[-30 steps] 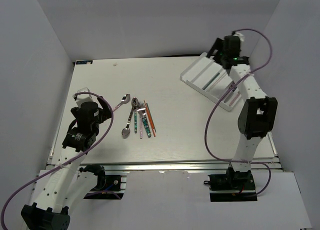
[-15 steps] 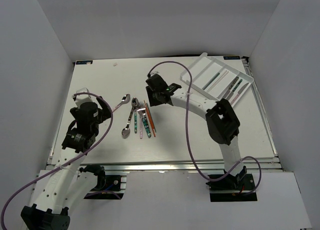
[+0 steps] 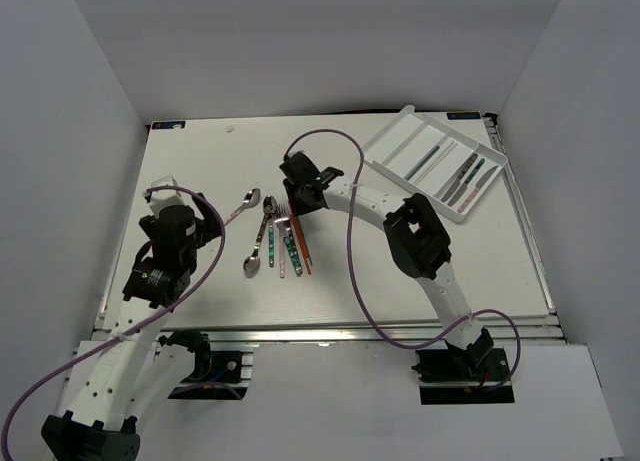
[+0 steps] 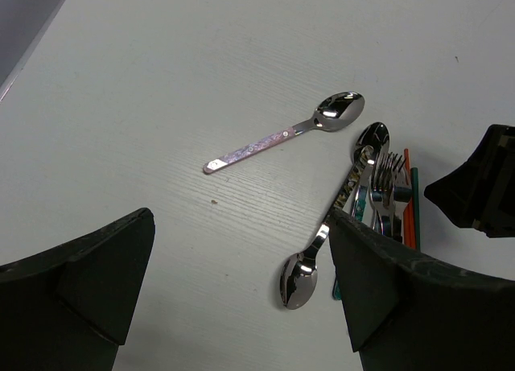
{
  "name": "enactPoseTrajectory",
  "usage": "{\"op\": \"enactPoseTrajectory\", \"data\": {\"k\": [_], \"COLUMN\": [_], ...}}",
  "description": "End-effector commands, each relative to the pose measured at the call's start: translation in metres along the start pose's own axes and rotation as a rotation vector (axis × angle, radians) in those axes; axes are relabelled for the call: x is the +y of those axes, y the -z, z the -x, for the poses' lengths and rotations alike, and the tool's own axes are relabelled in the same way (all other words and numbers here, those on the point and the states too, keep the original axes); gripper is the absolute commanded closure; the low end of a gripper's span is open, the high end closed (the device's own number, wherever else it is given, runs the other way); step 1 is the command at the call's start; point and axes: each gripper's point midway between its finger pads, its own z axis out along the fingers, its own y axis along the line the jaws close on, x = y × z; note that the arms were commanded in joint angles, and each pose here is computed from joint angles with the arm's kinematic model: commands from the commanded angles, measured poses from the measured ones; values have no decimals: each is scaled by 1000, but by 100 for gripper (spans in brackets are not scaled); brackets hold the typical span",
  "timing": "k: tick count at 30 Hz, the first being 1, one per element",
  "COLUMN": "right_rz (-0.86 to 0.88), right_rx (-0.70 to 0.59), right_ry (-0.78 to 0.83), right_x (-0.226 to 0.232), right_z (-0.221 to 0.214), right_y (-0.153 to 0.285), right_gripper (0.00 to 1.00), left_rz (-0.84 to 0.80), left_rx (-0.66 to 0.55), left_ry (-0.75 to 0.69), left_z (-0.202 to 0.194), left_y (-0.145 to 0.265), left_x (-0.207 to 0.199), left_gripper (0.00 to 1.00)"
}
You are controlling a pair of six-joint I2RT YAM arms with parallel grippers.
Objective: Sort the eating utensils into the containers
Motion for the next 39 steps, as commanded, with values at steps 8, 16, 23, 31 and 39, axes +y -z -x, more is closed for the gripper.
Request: {"op": "enactPoseTrajectory", "data": {"k": [8,16,23,31,39], "right_rz": [6,12,4,-47,-70], "right_rx": [-25,-2,11,94,203], "right_ry": [26,39,43,46,58], "right_x": [10,13,11,-1,-25], "right_z": [17,10,6,-18,-40], "right_y": [-5,-16,-22,-24,-24], "right_gripper": [62,64,68,73,100], "left_rz": [-15,-17,-25,-30,-35], "left_rx": [-15,-16,-15,-17,-21], "left_ry": [6,7,6,7,10], "left_z": [2,3,3,3,4], "left_y": [3,4,4,4,5], "left_x": [-1,-1,-2,-3,-3], "left_gripper": [2,2,2,2,2]}}
